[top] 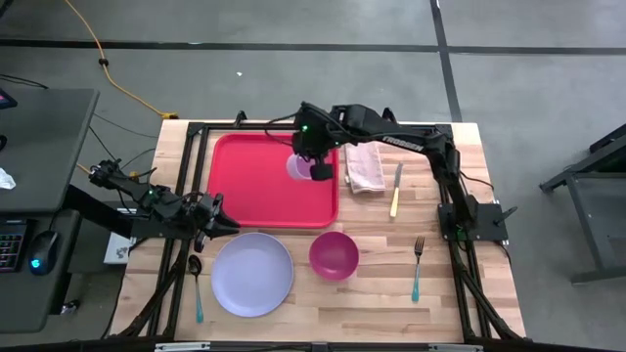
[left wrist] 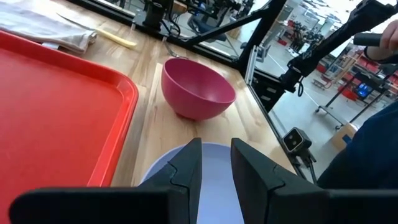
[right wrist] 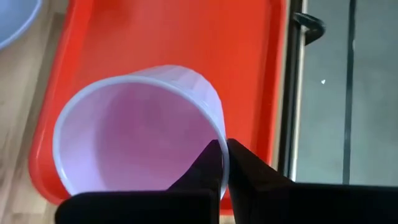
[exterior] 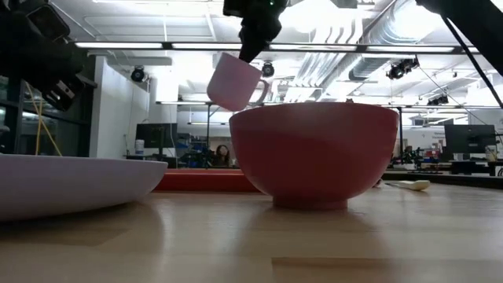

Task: Set up tray
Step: Put the pink mug on the top left of the red serving tray

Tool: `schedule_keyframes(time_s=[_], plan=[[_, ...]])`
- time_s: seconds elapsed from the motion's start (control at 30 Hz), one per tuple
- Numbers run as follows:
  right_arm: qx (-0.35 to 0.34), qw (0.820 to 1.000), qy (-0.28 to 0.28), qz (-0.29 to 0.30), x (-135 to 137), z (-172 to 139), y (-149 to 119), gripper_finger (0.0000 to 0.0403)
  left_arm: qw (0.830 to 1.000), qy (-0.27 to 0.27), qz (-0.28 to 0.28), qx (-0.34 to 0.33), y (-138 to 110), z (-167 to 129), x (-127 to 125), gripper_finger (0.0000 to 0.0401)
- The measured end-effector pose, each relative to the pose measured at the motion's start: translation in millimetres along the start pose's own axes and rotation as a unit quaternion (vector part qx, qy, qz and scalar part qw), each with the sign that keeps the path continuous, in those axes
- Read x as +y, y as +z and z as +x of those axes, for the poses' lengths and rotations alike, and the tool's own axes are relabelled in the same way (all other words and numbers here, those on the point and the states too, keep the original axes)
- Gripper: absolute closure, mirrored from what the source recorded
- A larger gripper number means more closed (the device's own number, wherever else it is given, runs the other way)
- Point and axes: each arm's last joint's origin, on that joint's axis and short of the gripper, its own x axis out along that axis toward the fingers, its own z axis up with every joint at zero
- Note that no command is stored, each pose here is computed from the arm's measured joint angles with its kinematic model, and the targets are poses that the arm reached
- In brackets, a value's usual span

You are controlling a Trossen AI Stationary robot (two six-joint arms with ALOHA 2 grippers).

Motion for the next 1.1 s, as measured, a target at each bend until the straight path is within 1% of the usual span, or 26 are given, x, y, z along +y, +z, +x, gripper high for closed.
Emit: schedule_keyframes(time_s=[0.1, 0.23, 0.37, 0.43, 0.53, 0.63, 0.73, 0.8, 0.87, 1.03, 1.1], plan=[[-0.016, 1.000, -0.005, 0.005, -5.0, -0.9, 1.2, 0.0403, 1.000, 0.001, 0.001, 0.002, -0.3, 0.0, 0.2, 0.0284], [-0.021, 1.000, 0.002, 0.006, -5.6, -0.8, 1.1, 0.0403, 1.000, 0.001, -0.002, 0.002, -0.2, -0.1, 0.1, 0.0284], [-0.026, 1.000, 0.002, 0.007, -5.8, -0.8, 2.0, 0.0403, 1.000, 0.002, -0.016, -0.003, 0.4, 0.0, 0.0, 0.0284], [-0.030, 0.999, 0.009, 0.007, -5.3, -0.8, 2.4, 0.0403, 1.000, 0.007, -0.011, -0.019, 2.2, 0.3, -0.2, 0.0284], [-0.034, 0.999, 0.010, 0.008, -5.3, -0.9, 3.1, 0.0403, 0.997, 0.041, -0.002, -0.070, 8.8, -0.2, -0.2, 0.0284], [-0.042, 0.999, 0.007, 0.014, -5.5, -1.0, 4.8, 0.0403, 0.986, 0.094, -0.009, -0.136, 17.8, -2.2, 0.4, 0.0284], [-0.047, 0.999, 0.006, 0.018, -5.8, -1.1, 5.9, 0.0403, 0.968, 0.144, -0.038, -0.202, 26.8, -5.5, 1.0, 0.0284], [-0.051, 0.998, 0.004, 0.022, -6.1, -1.2, 6.5, 0.0403, 0.955, 0.165, -0.059, -0.238, 32.1, -8.0, 0.8, 0.0284], [-0.058, 0.998, 0.002, 0.034, -6.8, -1.4, 7.9, 0.0403, 0.946, 0.167, -0.077, -0.265, 36.8, -10.2, -0.1, 0.0284], [-0.087, 0.994, -0.008, 0.069, -9.5, -2.2, 13.3, 0.0403, 0.935, 0.141, -0.110, -0.306, 45.4, -14.4, -3.3, 0.0284], [-0.100, 0.991, -0.011, 0.088, -10.4, -2.2, 15.7, 0.0403, 0.930, 0.130, -0.135, -0.318, 47.3, -15.5, -3.9, 0.0284]])
